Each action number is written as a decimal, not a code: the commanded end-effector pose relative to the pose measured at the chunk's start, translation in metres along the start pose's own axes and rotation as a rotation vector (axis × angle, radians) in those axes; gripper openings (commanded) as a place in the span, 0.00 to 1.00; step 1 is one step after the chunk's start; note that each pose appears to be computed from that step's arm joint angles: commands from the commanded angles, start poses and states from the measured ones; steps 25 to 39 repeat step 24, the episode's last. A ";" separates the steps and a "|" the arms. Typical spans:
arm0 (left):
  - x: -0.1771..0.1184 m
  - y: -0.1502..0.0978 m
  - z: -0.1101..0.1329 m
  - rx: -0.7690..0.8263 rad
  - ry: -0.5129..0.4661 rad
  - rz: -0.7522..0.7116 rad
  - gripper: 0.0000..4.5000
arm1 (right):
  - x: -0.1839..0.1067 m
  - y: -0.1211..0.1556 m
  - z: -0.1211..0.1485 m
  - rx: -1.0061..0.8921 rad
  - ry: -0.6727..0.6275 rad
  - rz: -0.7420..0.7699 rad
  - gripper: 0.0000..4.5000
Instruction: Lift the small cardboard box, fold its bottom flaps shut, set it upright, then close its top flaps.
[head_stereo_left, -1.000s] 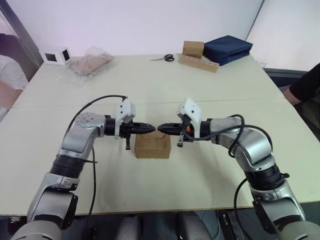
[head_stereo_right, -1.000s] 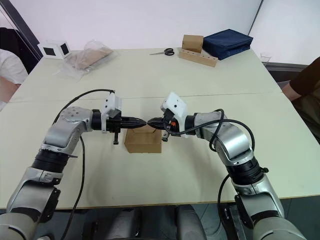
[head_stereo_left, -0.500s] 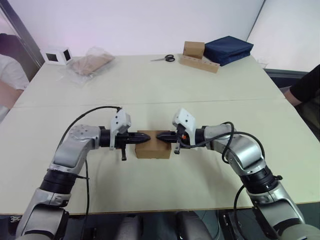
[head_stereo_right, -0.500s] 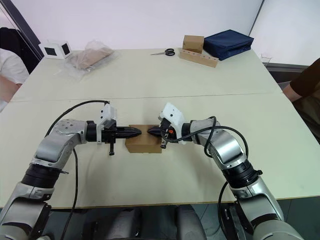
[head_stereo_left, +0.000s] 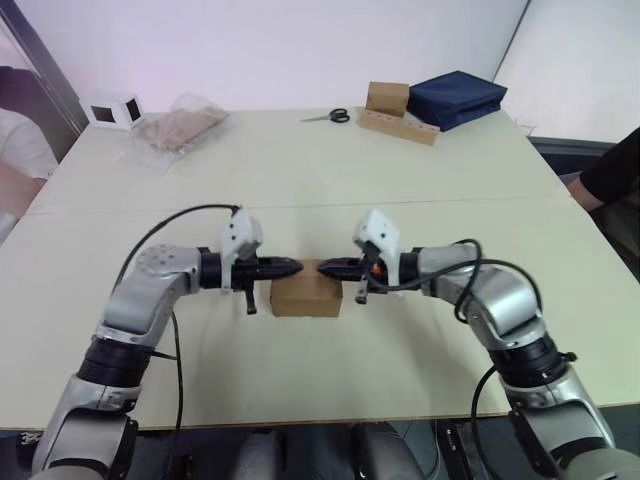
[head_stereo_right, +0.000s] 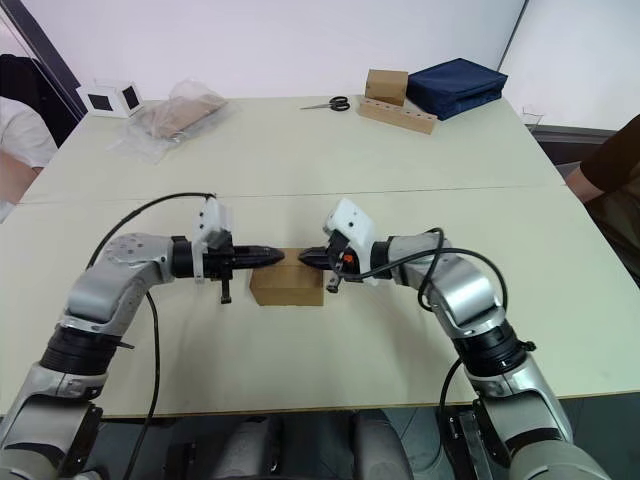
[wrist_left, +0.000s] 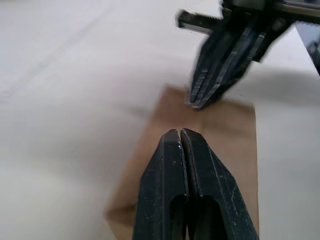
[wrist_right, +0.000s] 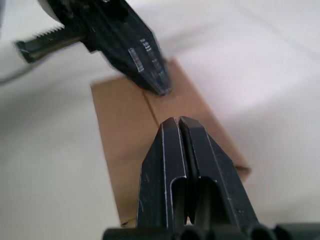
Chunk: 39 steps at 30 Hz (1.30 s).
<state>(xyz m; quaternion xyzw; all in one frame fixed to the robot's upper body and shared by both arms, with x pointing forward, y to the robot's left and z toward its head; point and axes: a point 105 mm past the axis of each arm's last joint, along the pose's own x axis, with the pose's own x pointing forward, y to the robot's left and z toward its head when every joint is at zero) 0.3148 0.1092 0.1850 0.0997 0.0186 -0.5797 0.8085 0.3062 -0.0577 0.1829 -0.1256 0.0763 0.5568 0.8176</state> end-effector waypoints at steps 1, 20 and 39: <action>-0.023 -0.007 0.041 0.046 -0.077 0.005 0.01 | -0.026 0.006 0.024 -0.050 -0.051 -0.003 0.00; -0.144 -0.046 0.019 -0.117 0.164 0.236 0.01 | -0.149 0.030 0.018 0.073 0.114 -0.025 0.00; -0.145 -0.047 0.022 -0.121 0.158 0.231 0.01 | -0.149 0.032 0.019 0.067 0.130 -0.016 0.00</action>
